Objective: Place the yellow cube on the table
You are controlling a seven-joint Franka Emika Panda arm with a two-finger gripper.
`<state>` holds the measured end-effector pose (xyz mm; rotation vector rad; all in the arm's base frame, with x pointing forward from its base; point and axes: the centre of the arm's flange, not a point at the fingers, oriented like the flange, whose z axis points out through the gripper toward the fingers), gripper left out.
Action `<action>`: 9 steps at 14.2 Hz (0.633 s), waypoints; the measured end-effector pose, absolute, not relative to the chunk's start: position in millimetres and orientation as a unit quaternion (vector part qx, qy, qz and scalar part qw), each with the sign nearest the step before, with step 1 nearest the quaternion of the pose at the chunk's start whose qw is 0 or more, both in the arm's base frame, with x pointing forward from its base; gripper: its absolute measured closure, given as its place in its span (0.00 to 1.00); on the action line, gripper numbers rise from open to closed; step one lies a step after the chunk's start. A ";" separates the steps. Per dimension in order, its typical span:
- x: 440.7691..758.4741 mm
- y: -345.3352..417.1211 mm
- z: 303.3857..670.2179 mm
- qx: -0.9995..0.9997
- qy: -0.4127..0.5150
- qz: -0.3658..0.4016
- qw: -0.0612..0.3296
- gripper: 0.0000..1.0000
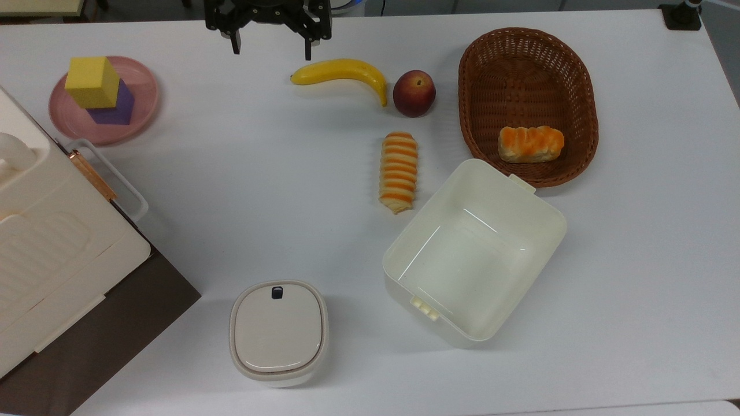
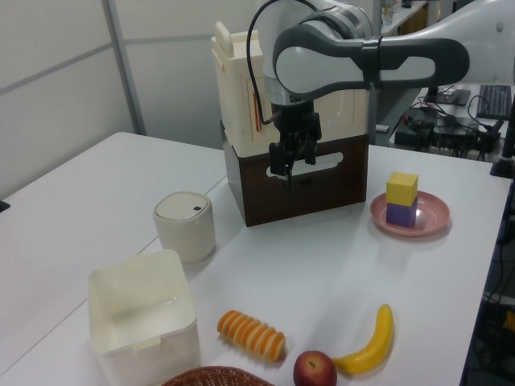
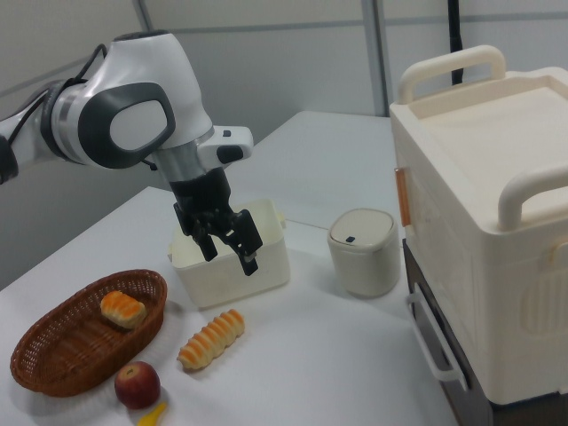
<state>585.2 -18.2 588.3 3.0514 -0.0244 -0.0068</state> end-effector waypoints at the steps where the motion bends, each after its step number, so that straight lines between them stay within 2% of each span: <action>1: 585.1 -18.3 588.3 0.999 -0.008 -0.002 0.045 0.00; 9: 580.4 -23.7 590.6 0.999 -0.013 -0.012 0.045 0.00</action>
